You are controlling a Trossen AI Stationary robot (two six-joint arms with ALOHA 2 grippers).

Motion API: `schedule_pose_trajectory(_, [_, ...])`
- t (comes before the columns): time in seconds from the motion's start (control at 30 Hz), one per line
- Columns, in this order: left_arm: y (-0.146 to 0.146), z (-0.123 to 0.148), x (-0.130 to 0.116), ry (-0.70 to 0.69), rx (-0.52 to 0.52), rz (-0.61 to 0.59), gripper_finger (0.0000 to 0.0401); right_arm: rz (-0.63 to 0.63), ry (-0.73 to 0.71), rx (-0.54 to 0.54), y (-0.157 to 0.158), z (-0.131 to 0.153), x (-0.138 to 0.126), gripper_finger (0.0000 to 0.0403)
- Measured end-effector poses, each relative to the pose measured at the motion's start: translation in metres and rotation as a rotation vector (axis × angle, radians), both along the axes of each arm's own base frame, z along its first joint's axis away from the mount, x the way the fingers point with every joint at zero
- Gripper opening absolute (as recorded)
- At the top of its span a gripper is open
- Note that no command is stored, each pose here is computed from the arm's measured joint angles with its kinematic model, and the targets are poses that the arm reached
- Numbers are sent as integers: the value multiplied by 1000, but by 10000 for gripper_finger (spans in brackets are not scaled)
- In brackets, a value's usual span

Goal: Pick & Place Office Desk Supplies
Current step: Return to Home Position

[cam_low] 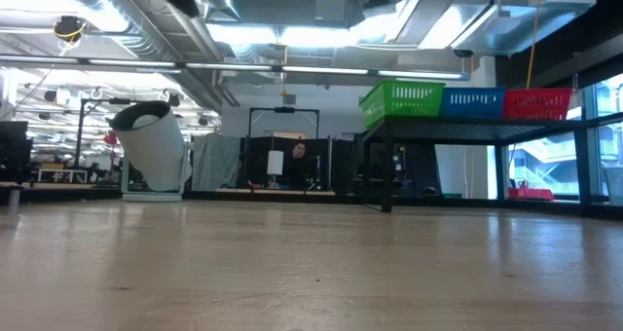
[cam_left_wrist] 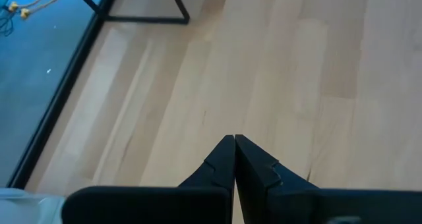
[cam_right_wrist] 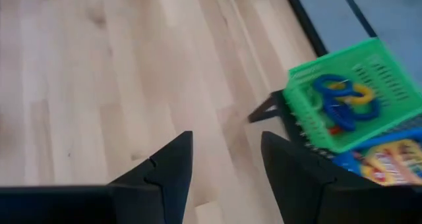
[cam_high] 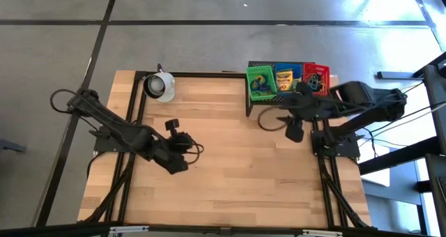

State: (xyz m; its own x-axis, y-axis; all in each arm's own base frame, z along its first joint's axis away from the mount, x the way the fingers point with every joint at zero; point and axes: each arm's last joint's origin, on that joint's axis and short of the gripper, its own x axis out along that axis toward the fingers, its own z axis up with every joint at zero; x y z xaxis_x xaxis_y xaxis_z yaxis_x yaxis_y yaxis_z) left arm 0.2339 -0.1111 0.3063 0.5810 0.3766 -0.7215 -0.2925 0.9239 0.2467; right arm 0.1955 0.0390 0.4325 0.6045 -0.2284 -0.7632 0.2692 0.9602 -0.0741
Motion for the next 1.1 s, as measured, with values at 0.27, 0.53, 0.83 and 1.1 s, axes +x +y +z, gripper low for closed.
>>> schedule_pose_trajectory(0.27, [6,17,-35,-130,-4,-38,6,40,-145,93,6,-57,-38,181])
schedule_pose_trajectory(0.53, [25,-4,-75,-325,-111,-66,2,135,-373,190,5,-104,-67,181])
schedule_pose_trajectory(0.83, [43,-16,-99,-647,-227,-395,5,186,-489,221,5,-158,-77,181])
schedule_pose_trajectory(1.1, [61,-43,-109,-784,-259,-519,2,209,-574,263,8,-205,-79,181])
